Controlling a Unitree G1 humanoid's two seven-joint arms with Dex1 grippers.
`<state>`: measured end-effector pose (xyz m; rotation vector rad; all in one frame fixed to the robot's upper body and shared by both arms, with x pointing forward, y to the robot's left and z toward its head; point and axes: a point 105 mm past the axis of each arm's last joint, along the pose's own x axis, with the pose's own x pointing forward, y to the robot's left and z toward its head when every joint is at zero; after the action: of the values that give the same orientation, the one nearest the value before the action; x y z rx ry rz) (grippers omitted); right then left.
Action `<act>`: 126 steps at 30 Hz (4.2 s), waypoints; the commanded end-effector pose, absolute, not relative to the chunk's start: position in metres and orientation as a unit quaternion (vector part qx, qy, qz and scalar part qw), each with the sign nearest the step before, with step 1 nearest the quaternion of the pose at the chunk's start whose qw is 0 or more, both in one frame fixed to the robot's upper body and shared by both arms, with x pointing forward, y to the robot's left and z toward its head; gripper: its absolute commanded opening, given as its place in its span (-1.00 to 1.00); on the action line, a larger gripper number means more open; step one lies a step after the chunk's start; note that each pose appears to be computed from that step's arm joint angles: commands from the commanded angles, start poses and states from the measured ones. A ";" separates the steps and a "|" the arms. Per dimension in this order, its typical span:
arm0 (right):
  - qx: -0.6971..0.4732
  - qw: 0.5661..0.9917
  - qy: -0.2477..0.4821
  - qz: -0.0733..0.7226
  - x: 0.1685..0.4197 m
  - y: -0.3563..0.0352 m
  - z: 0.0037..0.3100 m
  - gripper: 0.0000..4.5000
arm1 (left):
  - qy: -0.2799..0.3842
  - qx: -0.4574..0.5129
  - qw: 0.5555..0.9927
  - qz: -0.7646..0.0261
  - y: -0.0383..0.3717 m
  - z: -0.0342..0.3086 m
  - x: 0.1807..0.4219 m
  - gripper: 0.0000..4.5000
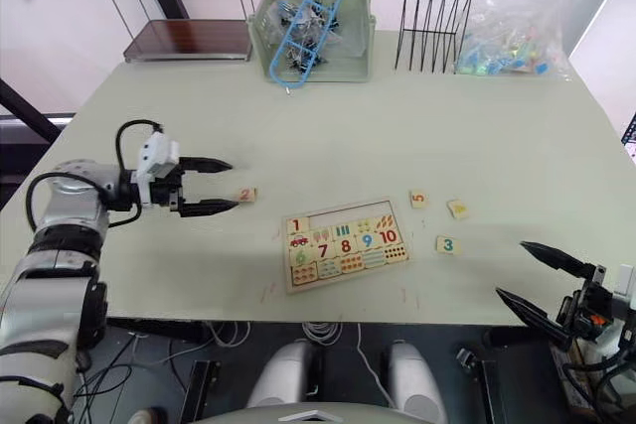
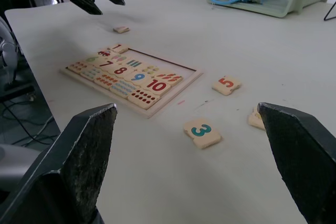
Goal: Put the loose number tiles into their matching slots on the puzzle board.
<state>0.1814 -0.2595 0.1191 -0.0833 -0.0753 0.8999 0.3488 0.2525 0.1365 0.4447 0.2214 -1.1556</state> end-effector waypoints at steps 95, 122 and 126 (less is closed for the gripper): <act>-0.069 0.894 -0.083 0.436 0.180 -0.253 0.139 1.00 | 0.165 0.240 0.792 -0.536 0.248 0.118 0.358 -0.40; -0.069 0.895 -0.086 0.433 0.179 -0.257 0.141 1.00 | 0.179 0.250 0.787 -0.535 0.247 0.102 0.354 0.36; -0.072 0.895 -0.091 0.430 0.180 -0.257 0.142 1.00 | 0.179 0.250 0.787 -0.536 0.248 0.102 0.354 0.36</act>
<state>0.1814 -0.2529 0.1321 -0.1138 -0.1474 0.9036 0.3547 0.2453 0.1020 0.5162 0.3833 -1.1577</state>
